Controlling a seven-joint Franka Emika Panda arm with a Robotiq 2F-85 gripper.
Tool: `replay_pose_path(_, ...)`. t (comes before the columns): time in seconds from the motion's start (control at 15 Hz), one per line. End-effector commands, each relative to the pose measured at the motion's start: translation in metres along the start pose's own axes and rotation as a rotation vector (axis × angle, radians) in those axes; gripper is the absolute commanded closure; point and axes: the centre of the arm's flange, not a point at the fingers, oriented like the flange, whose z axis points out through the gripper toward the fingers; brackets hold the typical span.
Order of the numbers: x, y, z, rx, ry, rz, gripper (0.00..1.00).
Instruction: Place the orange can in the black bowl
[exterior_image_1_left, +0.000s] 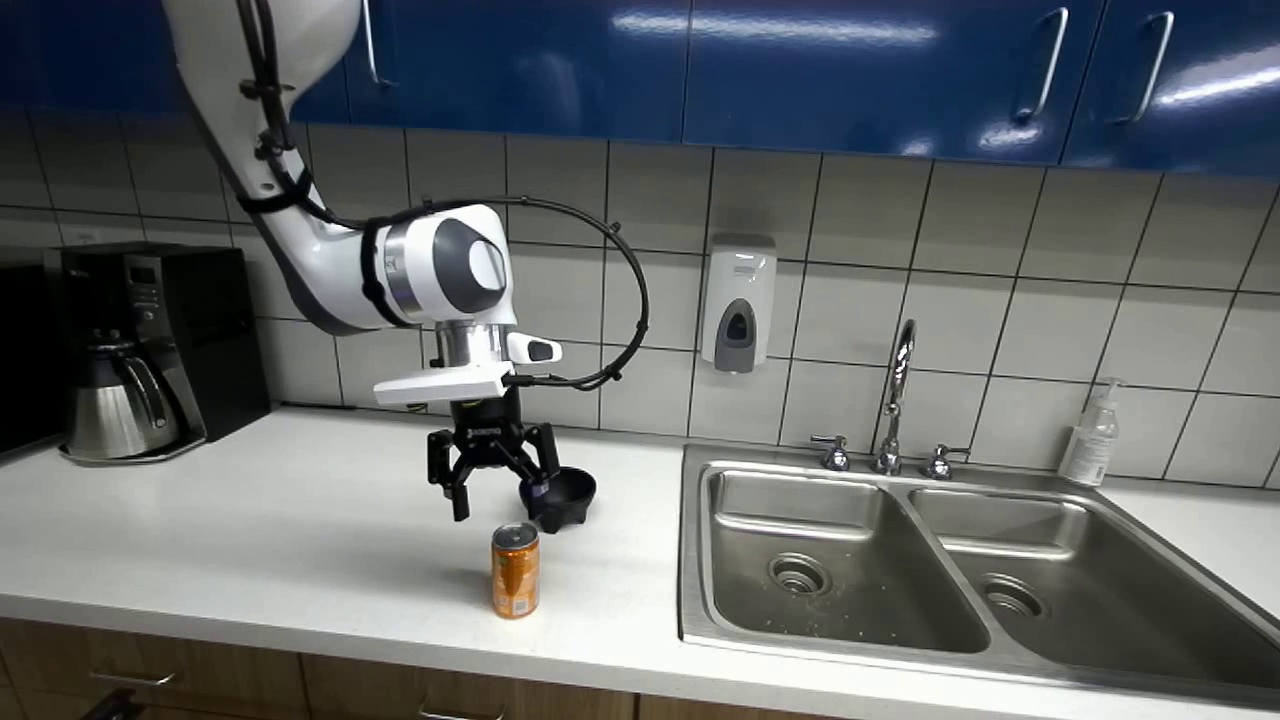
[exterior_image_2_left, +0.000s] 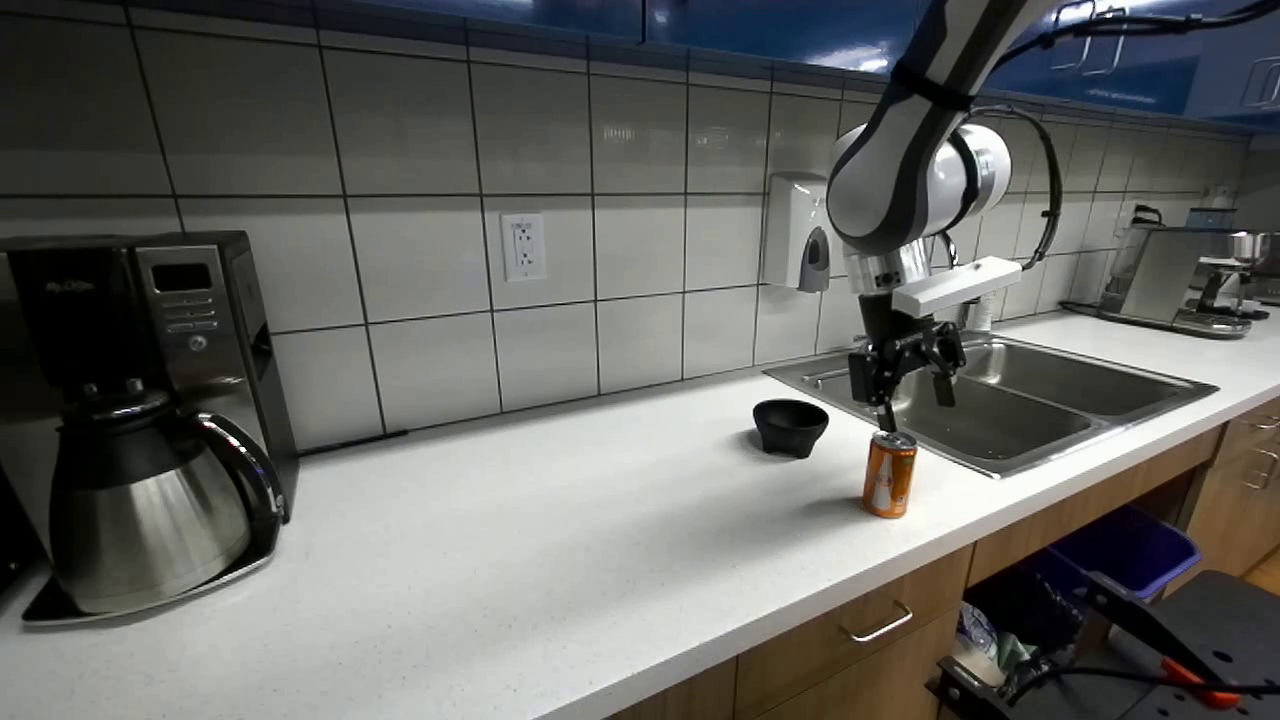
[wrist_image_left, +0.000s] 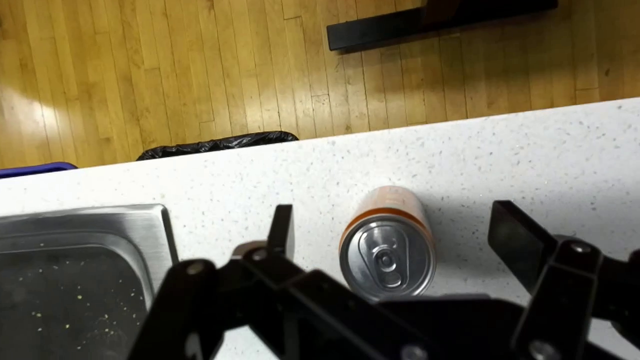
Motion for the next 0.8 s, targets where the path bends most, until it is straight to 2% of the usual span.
replay_pose_path(0.0, 0.028, 0.006, 0.009, 0.009, 0.013, -0.035, 0.00)
replay_pose_path(0.4, 0.040, 0.007, 0.024, 0.013, 0.019, -0.062, 0.00)
replay_pose_path(0.73, 0.033, -0.001, 0.025, -0.003, 0.002, -0.045, 0.00)
